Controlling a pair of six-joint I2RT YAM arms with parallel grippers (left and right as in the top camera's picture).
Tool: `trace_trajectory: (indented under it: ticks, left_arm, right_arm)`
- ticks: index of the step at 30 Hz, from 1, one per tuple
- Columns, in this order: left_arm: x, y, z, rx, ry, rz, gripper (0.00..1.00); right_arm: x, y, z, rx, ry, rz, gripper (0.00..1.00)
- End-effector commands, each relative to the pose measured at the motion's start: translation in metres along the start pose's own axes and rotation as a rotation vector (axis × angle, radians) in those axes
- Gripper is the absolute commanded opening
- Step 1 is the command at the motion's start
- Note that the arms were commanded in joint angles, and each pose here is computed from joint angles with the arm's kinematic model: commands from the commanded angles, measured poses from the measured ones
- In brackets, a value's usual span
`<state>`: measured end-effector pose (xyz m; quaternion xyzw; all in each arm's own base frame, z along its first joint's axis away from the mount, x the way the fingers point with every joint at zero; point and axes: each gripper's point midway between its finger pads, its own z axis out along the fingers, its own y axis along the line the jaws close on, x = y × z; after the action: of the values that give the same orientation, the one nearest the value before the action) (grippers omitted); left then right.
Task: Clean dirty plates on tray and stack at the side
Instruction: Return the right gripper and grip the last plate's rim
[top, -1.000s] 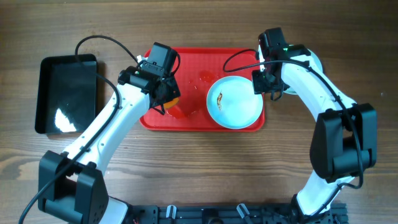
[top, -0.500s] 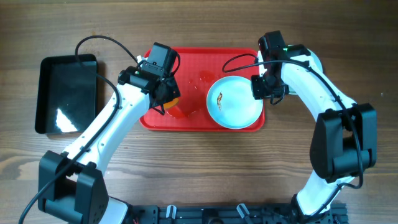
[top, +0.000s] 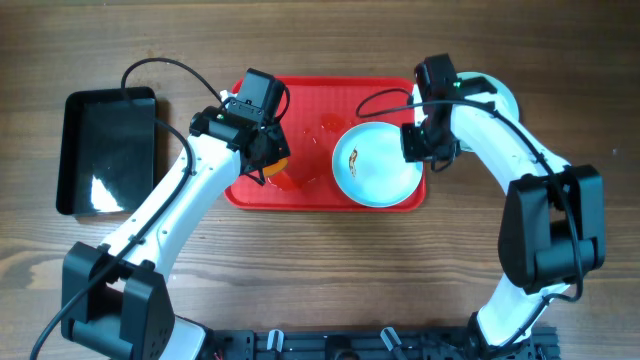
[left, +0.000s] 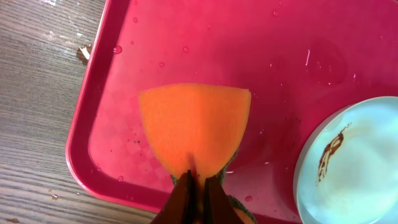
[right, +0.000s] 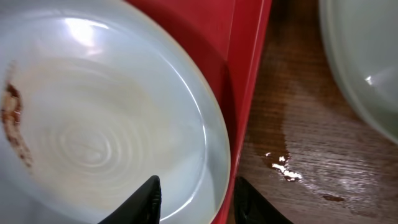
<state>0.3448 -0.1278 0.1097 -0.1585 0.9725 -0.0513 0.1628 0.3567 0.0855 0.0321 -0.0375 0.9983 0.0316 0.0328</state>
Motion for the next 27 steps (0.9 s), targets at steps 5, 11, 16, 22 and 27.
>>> trace_trajectory:
  ticks: [5,11,16,22,27]
  left_arm:
    - [0.0,-0.003,-0.001,0.009,0.0,-0.01,0.04]
    - [0.0,-0.003,-0.001,0.009,-0.001,-0.01,0.04]
    - [0.0,-0.003,-0.001,0.009,0.0,-0.01,0.04]
    - [-0.001,-0.004,-0.001,0.013,-0.005,-0.011,0.04]
    - [-0.001,-0.003,-0.001,0.011,-0.002,-0.01,0.04]
  right_arm:
    - [0.015,0.006,0.022,-0.048,0.046,0.023,0.36]
    - [0.014,0.007,0.021,-0.049,0.041,0.024,0.31]
    - [0.012,0.012,0.02,-0.077,0.037,0.029,0.29]
    - [0.005,0.007,0.028,-0.045,-0.008,0.12,0.3]
    - [0.007,0.01,0.041,-0.073,-0.027,0.154,0.29]
